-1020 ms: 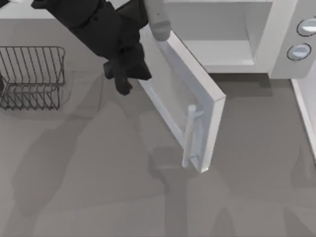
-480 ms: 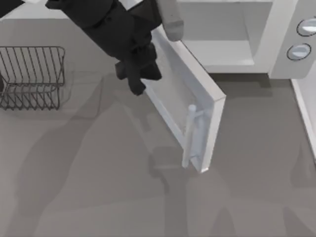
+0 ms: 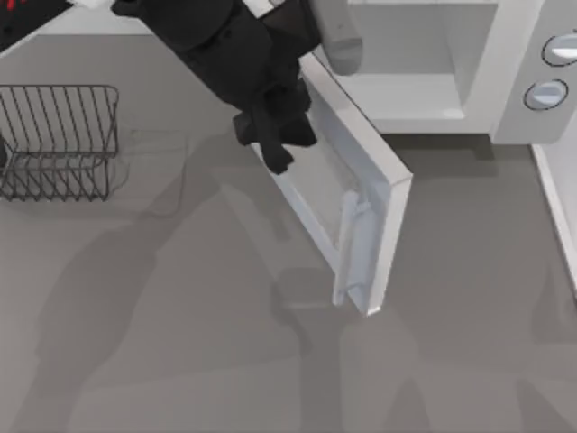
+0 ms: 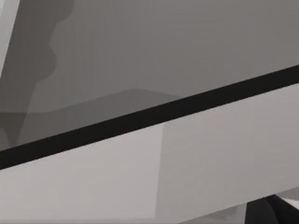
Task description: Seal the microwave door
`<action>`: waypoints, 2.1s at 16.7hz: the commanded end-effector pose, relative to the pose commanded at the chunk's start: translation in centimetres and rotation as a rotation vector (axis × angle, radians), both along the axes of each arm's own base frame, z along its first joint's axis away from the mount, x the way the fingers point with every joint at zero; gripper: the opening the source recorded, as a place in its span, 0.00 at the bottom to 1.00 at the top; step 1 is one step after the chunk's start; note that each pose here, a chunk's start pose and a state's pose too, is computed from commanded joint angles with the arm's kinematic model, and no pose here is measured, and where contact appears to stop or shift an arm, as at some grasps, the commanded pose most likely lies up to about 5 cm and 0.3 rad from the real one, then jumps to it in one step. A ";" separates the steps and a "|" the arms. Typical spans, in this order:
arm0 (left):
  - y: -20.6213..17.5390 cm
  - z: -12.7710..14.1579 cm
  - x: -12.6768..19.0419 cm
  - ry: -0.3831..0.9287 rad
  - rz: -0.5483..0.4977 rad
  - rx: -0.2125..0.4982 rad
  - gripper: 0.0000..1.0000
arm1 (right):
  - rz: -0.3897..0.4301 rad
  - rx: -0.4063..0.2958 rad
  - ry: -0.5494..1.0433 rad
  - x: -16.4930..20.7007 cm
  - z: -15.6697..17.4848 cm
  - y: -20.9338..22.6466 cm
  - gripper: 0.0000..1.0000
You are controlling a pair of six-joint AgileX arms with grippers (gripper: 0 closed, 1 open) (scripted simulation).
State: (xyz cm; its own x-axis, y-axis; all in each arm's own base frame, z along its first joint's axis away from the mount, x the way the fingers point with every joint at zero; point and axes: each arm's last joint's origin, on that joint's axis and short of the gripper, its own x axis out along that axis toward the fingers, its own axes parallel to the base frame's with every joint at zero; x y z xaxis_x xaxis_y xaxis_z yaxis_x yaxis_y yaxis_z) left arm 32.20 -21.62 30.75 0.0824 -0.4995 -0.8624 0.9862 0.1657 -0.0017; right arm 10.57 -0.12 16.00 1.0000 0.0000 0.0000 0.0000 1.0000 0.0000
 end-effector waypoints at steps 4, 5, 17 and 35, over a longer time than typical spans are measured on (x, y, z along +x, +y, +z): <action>-0.6 0.0 0.0 0.002 0.001 0.000 0.00 | 0.000 0.000 0.000 0.0 0.0 0.0 1.00; -1.0 -0.2 0.0 0.009 0.003 0.004 0.00 | 0.000 0.000 0.000 0.0 0.0 0.0 1.00; -3.5 -0.1 -0.1 0.007 0.005 0.002 0.00 | 0.000 0.000 0.000 0.0 0.0 0.0 1.00; -5.4 -0.4 -0.1 0.023 0.008 0.011 0.00 | 0.000 0.000 0.000 0.0 0.0 0.0 1.00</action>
